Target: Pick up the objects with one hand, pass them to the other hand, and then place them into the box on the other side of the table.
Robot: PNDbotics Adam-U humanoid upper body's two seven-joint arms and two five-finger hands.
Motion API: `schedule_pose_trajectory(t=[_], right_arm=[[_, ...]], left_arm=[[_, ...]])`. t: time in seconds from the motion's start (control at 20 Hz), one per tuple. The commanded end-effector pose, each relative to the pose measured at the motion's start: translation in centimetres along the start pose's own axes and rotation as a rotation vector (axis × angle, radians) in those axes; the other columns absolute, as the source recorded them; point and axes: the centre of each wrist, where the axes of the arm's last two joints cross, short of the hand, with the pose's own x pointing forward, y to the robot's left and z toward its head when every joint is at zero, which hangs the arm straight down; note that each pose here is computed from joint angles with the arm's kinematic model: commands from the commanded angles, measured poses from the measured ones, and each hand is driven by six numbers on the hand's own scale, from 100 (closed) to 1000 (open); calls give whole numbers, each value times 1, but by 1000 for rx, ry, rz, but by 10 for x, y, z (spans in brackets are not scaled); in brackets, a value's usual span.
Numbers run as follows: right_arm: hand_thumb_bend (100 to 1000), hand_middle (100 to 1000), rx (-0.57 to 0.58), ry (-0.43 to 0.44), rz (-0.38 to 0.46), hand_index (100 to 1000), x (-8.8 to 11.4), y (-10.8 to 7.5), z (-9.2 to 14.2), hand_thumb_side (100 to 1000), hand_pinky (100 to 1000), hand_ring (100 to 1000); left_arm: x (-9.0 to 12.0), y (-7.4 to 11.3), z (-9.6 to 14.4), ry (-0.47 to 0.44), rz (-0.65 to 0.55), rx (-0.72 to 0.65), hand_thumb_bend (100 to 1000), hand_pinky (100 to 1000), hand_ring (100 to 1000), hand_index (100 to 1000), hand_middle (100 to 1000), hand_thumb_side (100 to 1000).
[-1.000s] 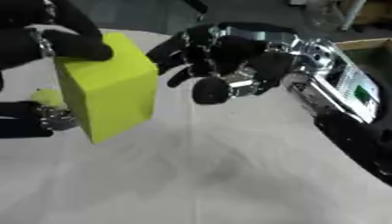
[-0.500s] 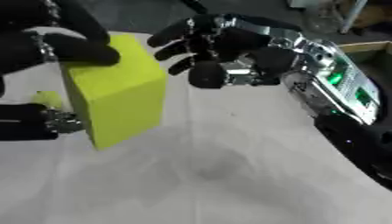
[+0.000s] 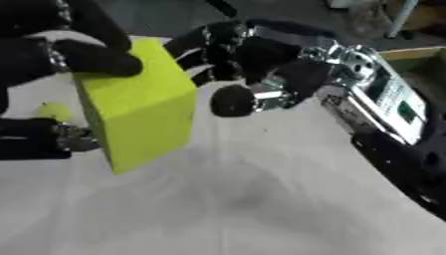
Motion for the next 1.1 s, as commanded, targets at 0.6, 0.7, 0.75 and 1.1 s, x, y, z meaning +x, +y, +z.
schedule_pose_trajectory(t=[0.6, 0.7, 0.75, 1.1], right_arm=[[686, 881, 6, -53, 40, 820, 9, 6, -9, 296, 847, 894], [691, 883, -8, -51, 38, 818, 9, 7, -10, 293, 849, 895], [670, 877, -19, -47, 36, 816, 9, 7, -10, 293, 849, 901], [693, 879, -49, -32, -11, 814, 6, 10, -11, 313, 849, 920]], left_arm=[[1, 4, -7, 2, 21, 47, 446, 524, 564, 621, 559, 100], [1, 3, -6, 10, 30, 51, 439, 519, 559, 619, 556, 100], [2, 2, -6, 14, 34, 52, 437, 517, 558, 619, 555, 100], [3, 0, -4, 25, 39, 53, 437, 516, 557, 617, 554, 100]])
